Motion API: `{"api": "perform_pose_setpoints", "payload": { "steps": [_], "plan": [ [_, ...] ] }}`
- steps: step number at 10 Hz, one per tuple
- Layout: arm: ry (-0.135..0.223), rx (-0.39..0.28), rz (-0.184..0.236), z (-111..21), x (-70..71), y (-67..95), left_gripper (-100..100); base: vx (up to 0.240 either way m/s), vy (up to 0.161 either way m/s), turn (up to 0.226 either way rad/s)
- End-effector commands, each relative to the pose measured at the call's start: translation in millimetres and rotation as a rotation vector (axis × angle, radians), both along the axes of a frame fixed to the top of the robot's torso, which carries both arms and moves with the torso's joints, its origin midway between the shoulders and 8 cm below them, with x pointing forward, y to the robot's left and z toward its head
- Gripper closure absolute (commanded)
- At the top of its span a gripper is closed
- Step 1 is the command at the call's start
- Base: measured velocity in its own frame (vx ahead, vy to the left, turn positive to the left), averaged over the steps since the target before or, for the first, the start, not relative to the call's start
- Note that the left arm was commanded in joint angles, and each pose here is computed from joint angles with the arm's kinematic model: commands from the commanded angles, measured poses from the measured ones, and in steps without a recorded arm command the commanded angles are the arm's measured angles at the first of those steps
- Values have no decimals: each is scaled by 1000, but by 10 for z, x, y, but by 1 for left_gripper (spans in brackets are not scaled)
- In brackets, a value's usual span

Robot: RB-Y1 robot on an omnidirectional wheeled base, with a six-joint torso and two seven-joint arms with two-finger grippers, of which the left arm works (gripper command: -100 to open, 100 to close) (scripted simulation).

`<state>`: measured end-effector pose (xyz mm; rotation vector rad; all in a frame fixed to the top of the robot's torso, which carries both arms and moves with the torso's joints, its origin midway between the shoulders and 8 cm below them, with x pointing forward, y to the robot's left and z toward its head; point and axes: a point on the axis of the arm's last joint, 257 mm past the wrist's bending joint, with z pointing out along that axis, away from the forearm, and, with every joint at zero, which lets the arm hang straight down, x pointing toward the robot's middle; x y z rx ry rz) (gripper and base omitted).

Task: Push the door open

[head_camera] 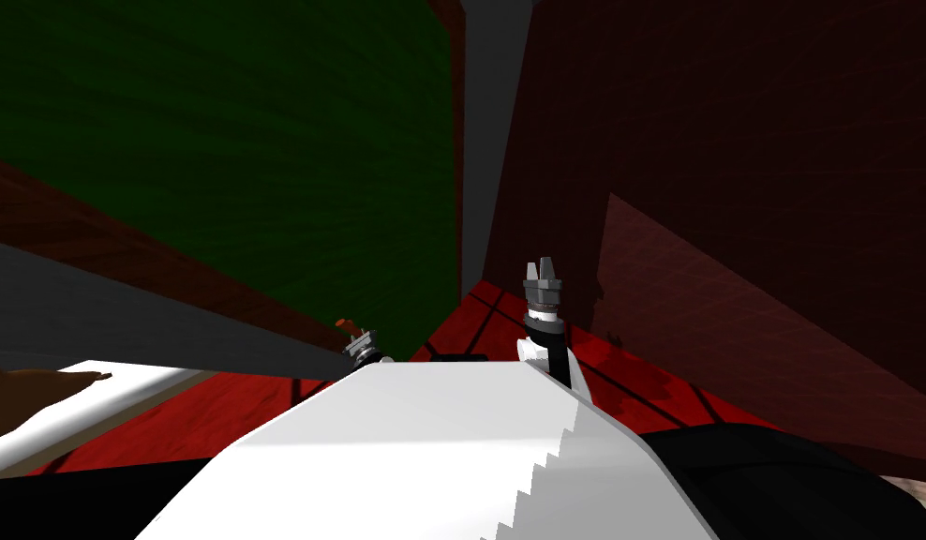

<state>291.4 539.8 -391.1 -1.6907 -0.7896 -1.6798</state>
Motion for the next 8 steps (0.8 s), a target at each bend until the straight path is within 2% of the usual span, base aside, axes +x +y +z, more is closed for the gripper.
{"api": "perform_pose_setpoints", "payload": {
  "steps": [1,5,6,8],
  "plan": [
    [37,5,-34,-55,57,-39,100,-6,-29,2],
    [114,15,-101,-177,156,-121,100,-17,-49,-6],
    [114,15,-101,-177,156,-121,100,-9,-33,4],
    [168,22,-145,-266,210,-178,100,-1,-34,-14]
  ]
}}
